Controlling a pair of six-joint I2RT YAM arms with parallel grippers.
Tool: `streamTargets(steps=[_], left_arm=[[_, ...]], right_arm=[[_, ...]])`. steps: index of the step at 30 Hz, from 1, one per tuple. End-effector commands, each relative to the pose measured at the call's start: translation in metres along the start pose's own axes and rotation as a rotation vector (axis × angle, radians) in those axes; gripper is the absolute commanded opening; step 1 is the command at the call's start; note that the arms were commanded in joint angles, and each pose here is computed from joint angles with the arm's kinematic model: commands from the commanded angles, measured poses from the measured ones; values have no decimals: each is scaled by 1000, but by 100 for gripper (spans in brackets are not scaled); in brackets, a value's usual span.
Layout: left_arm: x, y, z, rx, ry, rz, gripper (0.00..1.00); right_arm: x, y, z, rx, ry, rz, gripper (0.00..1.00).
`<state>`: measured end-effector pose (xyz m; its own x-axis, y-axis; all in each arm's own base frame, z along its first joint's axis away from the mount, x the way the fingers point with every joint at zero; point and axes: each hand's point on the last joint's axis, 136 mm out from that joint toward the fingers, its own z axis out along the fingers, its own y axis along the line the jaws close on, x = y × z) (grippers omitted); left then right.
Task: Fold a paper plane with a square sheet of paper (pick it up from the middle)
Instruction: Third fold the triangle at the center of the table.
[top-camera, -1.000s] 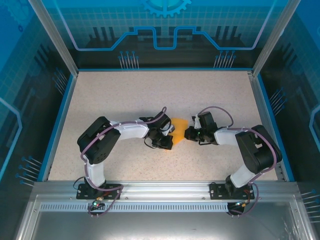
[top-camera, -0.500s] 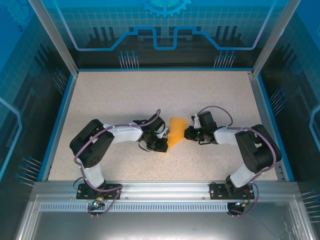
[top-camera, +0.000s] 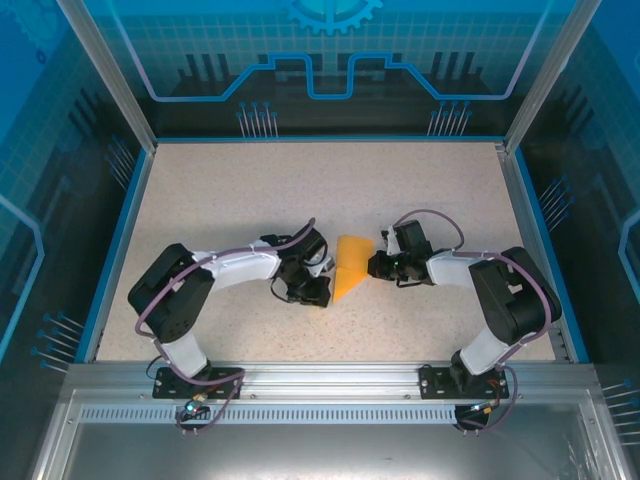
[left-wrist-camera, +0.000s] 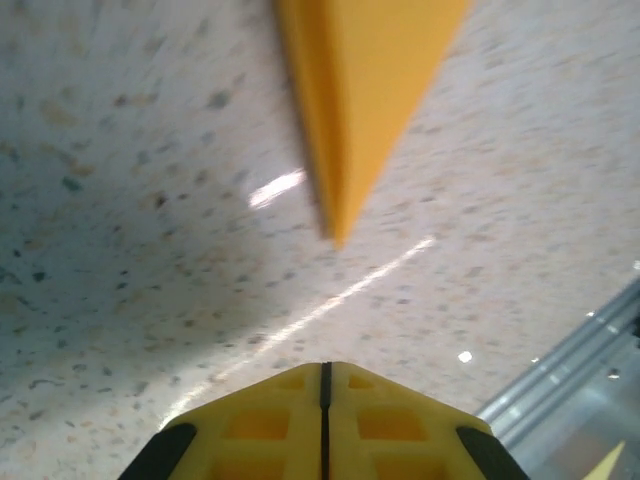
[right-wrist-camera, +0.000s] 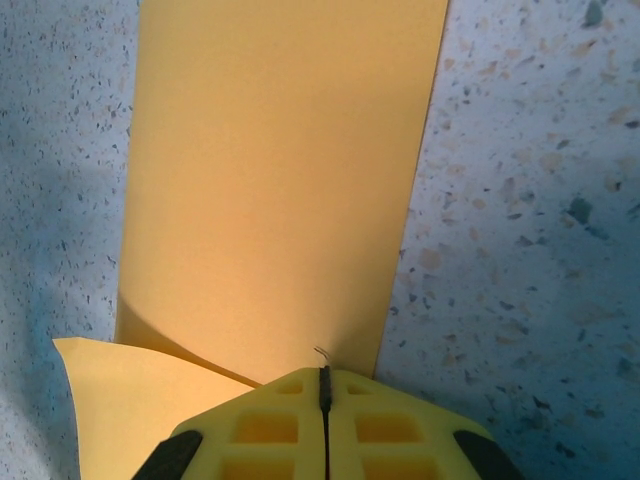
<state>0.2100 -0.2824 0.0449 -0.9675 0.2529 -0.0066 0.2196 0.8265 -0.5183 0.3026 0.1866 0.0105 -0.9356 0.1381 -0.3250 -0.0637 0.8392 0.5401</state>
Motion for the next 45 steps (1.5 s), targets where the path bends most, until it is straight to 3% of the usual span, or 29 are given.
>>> streamTargets(steps=[1, 9, 17, 32, 45], left_arm=[[-16, -32, -30, 70, -48, 25, 9], [-55, -46, -16, 86, -79, 75, 10], [-70, -18, 12, 0, -46, 93, 8], [-93, 9, 22, -38, -66, 49, 8], [-86, 19, 33, -48, -41, 40, 8]], right_arm=[[30, -33, 5, 147, 100, 17, 7], [21, -13, -1, 82, 89, -4, 9], [12, -1, -4, 52, 84, -20, 11], [2, 10, -4, 15, 72, -25, 12], [-7, 10, -36, -3, -18, 83, 38]])
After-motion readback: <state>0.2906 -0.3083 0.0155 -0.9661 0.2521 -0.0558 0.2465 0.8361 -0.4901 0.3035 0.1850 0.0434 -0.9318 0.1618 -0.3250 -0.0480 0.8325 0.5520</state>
